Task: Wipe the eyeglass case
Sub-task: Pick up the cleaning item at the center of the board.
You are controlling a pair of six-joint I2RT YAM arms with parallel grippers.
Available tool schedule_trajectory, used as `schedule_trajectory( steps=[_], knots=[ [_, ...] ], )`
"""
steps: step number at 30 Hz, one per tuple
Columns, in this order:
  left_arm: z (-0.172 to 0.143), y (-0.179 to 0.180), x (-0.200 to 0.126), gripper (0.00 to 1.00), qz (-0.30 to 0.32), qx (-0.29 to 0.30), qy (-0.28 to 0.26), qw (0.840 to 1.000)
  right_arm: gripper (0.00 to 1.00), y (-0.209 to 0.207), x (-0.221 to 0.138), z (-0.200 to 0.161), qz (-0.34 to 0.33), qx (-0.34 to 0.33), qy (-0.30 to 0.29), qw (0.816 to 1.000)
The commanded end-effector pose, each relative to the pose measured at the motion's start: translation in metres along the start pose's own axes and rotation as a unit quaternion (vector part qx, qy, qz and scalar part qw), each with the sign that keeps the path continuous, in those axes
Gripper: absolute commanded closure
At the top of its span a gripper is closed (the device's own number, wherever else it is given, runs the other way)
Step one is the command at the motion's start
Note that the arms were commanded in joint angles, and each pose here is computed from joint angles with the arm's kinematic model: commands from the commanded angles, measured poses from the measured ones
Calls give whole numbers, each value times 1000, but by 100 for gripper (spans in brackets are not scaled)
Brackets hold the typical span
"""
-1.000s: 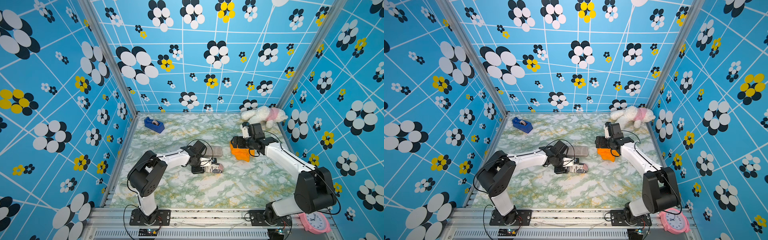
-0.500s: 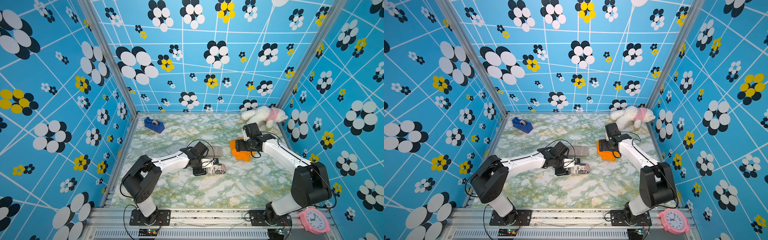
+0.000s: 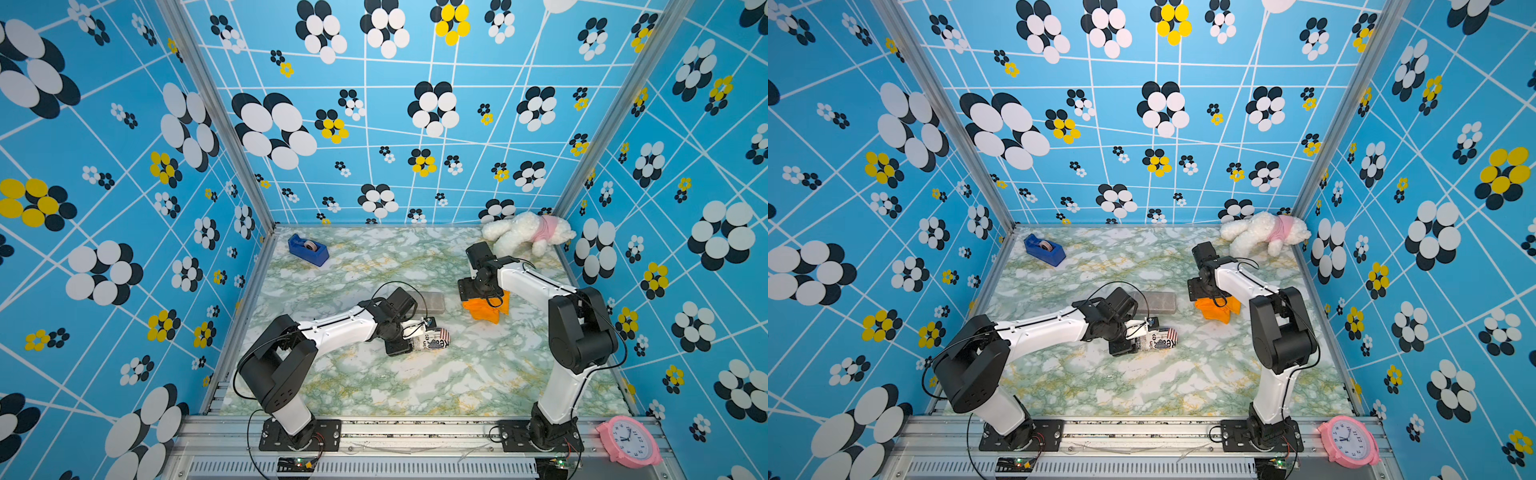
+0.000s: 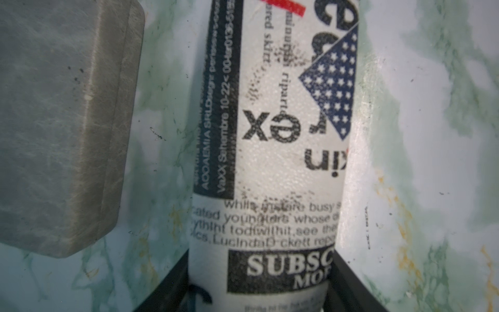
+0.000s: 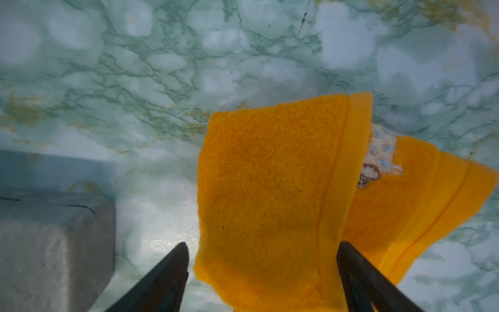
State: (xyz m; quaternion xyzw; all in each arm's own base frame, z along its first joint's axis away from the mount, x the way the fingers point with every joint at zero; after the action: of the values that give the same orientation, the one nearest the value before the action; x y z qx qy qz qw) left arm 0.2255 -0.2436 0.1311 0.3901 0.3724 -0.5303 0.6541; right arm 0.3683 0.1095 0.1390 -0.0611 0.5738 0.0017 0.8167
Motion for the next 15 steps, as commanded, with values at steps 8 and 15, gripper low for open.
schedule_trajectory(
  steps=[8, 15],
  knots=[
    [2, -1, -7, 55, 28, 0, -23, 999, 22, -3, 20, -33, -12, 13, 63, 998],
    [3, 0, -10, 53, 38, 4, -25, 999, 46, -9, 32, -43, -15, 25, 74, 997]
  ],
)
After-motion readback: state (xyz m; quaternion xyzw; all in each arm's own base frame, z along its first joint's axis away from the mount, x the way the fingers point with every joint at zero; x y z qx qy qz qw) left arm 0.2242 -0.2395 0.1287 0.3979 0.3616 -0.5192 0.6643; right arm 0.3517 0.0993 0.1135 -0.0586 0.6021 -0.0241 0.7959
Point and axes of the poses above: each gripper's point midway between its finger pads, its own x axis out along the fingers, its own y axis along the line the jaws close on, z = x × y, the point moved 9 cm from there along -x, back along the fingers, and after that the axes turned 2 degrees about x, right-handed, at the moved point
